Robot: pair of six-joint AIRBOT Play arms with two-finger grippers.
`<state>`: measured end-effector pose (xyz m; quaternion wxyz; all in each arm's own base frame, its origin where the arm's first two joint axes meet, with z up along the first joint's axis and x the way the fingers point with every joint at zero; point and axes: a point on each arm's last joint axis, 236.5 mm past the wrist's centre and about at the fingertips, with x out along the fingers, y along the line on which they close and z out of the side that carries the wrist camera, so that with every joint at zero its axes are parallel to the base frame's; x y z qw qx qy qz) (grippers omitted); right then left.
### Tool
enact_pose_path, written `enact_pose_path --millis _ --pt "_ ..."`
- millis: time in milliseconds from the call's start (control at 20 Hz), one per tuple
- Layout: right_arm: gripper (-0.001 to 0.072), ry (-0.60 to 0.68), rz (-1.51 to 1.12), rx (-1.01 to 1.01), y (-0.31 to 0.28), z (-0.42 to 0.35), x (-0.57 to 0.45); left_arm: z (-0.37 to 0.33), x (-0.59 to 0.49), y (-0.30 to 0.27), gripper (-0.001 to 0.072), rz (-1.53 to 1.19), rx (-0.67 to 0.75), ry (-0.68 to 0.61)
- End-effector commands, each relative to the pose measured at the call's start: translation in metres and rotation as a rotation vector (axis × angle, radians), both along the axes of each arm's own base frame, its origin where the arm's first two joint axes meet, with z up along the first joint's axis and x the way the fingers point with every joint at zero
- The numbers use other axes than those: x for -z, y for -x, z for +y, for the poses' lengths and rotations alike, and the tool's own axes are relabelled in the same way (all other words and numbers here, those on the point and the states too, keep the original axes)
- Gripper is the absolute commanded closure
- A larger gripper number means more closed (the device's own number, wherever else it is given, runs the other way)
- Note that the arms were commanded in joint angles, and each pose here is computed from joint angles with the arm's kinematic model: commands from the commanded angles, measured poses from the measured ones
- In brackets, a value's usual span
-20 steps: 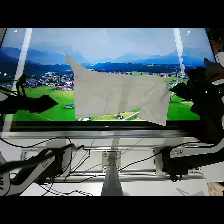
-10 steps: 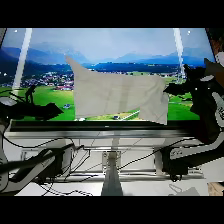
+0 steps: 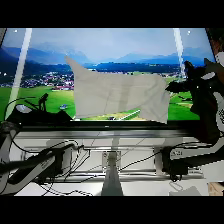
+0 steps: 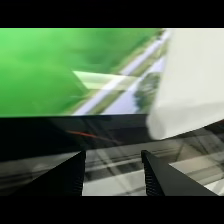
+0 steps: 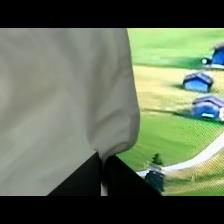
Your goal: Fold the clothes and pants, and hang the long-sleeved shirts on hangers.
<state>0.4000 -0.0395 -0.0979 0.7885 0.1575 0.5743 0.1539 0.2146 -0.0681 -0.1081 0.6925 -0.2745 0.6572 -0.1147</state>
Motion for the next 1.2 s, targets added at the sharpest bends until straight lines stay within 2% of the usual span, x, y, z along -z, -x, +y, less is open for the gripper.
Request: enact_pose_path --millis 0,200,250,300,350,450,550,700,800,950,1150 --pt "0.0694 -0.001 -0.009 0.002 -0.001 0.001 -0.005 -0.019 0.006 -0.027 0.0278 -0.114 -0.016 -0.019" --pt "0.0693 -0.02 0.01 -0.013 0.004 0.006 -0.006 -0.057 0.018 -0.023 0.0284 -0.043 -0.022 0.069" --pt "0.0694 -0.023 0.013 -0.016 0.005 0.006 -0.006 -0.061 0.024 -0.02 0.0381 -0.015 -0.018 0.077" --pt "0.0694 -0.031 0.017 -0.021 0.007 0.008 -0.008 -0.062 0.027 -0.019 0.0583 0.002 -0.011 0.079" --pt "0.0694 -0.031 0.011 -0.024 0.007 0.009 -0.012 -0.063 0.027 -0.023 0.0692 0.005 -0.005 0.084" --pt "0.0694 -0.023 -0.035 -0.02 0.003 0.01 -0.031 -0.067 0.008 -0.043 0.0695 -0.087 0.093 0.095" --pt "0.0694 0.007 -0.12 -0.013 -0.004 0.008 -0.063 -0.066 -0.035 -0.087 0.0695 -0.235 0.154 0.096" --pt "0.0694 0.079 -0.288 -0.016 -0.004 0.008 -0.133 -0.042 -0.148 -0.175 0.0695 -0.567 0.128 0.042" --pt "0.0694 0.137 -0.422 -0.014 0.003 0.01 -0.188 -0.016 -0.25 -0.211 0.0695 -0.818 0.09 -0.023" --pt "0.0693 0.173 -0.712 0.043 0.016 0.024 -0.29 0.023 -0.389 -0.214 0.0695 -1.145 0.004 -0.147" --pt "0.0694 0.091 -1.22 0.195 0.075 0.055 -0.457 0.061 -0.521 -0.159 0.0695 -1.496 -0.182 -0.316"
